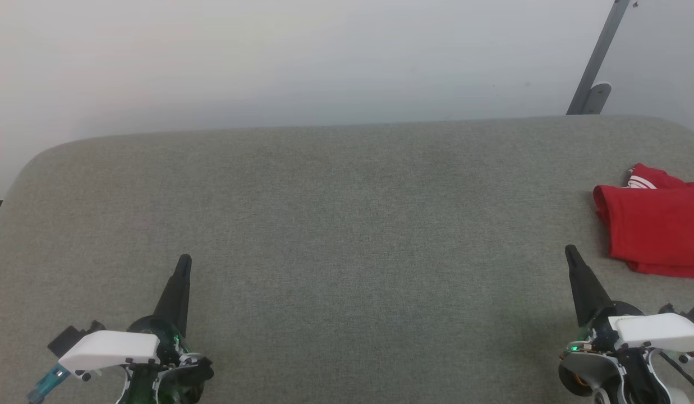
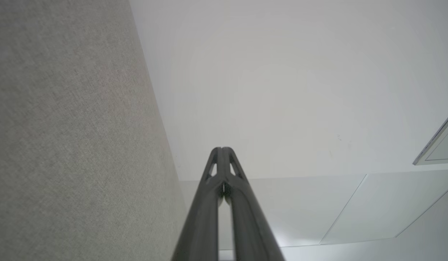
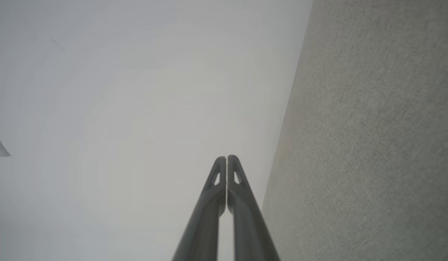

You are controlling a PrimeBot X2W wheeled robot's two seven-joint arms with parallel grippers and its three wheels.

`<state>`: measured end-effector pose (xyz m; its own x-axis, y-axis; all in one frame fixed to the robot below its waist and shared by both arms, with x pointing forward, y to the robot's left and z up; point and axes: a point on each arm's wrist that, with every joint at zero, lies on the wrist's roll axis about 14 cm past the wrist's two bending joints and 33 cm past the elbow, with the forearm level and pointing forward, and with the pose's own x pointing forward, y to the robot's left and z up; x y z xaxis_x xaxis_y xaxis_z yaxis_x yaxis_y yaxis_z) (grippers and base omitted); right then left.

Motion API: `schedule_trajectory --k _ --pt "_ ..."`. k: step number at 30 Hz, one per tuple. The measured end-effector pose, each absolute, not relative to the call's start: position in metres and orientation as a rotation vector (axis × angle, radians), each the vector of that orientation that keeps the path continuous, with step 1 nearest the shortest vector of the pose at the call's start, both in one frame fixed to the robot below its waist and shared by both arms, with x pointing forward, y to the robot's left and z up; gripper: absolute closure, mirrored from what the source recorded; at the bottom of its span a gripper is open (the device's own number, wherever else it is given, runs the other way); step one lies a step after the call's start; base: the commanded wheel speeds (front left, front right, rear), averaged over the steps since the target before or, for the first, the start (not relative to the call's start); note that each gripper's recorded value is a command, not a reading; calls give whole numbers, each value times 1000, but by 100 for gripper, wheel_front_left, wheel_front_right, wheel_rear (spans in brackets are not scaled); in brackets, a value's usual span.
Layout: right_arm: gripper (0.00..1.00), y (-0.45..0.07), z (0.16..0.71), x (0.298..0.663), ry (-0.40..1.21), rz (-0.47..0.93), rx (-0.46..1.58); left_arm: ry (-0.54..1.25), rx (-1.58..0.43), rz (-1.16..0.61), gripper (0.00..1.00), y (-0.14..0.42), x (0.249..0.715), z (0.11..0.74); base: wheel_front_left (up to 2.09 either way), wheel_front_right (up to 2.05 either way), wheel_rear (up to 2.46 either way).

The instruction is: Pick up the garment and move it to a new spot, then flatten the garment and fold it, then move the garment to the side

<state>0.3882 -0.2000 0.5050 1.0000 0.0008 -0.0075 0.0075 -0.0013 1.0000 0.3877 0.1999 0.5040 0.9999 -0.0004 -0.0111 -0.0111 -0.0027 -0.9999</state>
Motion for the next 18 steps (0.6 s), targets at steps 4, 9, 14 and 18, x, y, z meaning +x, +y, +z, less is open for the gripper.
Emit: schedule_trajectory --k 4,9,14,18 --pt "100 -200 505 388 6 -6 1572 9 -1573 9 100 200 388 504 0 0 0" --pt "100 -200 505 388 6 -5 1572 9 -1573 8 100 200 388 504 0 0 0" --pt "100 -200 505 388 6 -6 1572 9 -1573 8 100 200 388 504 0 0 0" --pt "100 -200 505 388 6 -6 1572 9 -1573 8 100 200 388 504 0 0 0"
